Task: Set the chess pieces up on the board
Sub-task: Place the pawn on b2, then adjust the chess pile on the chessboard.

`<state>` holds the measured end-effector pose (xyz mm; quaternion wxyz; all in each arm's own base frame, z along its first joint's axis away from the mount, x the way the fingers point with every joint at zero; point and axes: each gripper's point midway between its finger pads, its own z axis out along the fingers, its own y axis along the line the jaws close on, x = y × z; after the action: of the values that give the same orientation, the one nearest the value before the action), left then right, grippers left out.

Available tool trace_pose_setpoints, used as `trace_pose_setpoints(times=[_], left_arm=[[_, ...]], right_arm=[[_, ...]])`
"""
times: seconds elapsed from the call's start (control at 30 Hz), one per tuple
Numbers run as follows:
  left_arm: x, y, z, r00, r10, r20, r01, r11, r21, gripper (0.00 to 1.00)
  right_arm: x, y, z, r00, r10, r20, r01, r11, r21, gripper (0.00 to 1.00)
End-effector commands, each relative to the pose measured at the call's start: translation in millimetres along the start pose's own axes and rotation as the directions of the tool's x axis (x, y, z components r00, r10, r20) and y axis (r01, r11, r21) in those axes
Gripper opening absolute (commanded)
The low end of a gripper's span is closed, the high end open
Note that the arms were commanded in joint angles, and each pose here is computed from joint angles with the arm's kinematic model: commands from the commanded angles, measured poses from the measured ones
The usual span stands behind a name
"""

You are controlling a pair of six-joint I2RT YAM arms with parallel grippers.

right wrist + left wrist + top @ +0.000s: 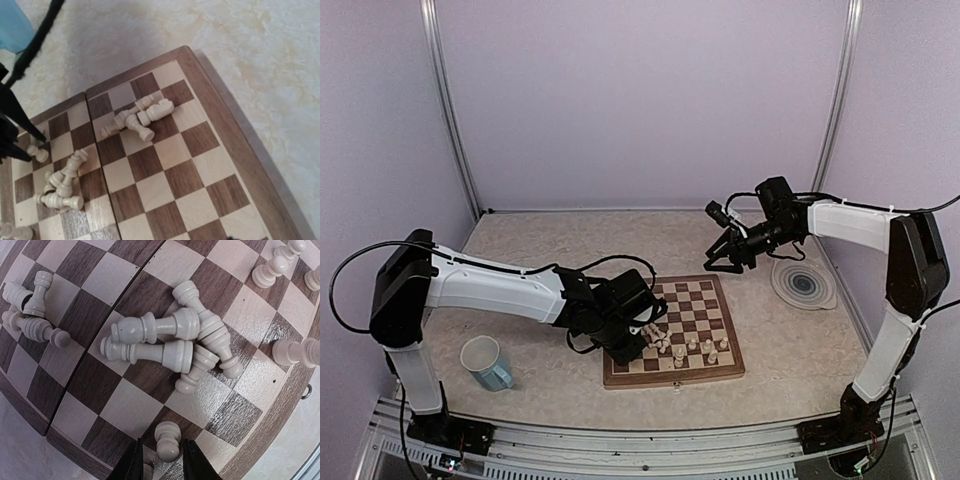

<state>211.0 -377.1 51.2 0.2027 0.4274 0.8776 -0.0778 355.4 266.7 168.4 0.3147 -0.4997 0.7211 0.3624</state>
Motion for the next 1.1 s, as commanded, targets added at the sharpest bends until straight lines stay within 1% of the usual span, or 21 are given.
trace_pose_setpoints(times=[0.0,0.13,0.27,0.43,0.57,0.7,0.83,1.07], left_arm=[[-13,-4,-4,1.000,0.004,0.030,-0.004,1.000,-0.004,0.31],[-29,-8,-14,0.996,-0.002,0.094,0.000,1.000,0.023,0.35],[-54,-10,-34,0.981,-0.024,0.192,0.011,0.997,0.071,0.37],[-71,6,-50,0.963,-0.073,0.260,0.053,0.995,0.081,0.38],[-77,28,-66,0.934,-0.155,0.323,0.125,0.986,0.111,0.39],[-76,49,-75,0.889,-0.262,0.376,0.217,0.963,0.158,0.41],[-74,59,-88,0.851,-0.326,0.411,0.264,0.943,0.203,0.41],[-67,74,-92,0.815,-0.387,0.431,0.316,0.921,0.228,0.42]], right_arm=[[5,5,5,1.000,0.012,-0.008,-0.013,0.999,-0.035,0.56],[11,5,9,1.000,0.000,-0.026,-0.001,0.999,-0.042,0.56],[18,9,22,0.998,-0.018,-0.068,0.013,0.998,-0.068,0.54],[34,27,45,0.980,-0.119,-0.159,0.101,0.988,-0.121,0.52],[51,42,67,0.938,-0.252,-0.240,0.213,0.961,-0.175,0.54],[71,54,89,0.876,-0.356,-0.326,0.291,0.928,-0.231,0.55],[81,63,105,0.833,-0.418,-0.363,0.338,0.903,-0.265,0.55],[90,69,120,0.782,-0.478,-0.400,0.378,0.874,-0.305,0.56]])
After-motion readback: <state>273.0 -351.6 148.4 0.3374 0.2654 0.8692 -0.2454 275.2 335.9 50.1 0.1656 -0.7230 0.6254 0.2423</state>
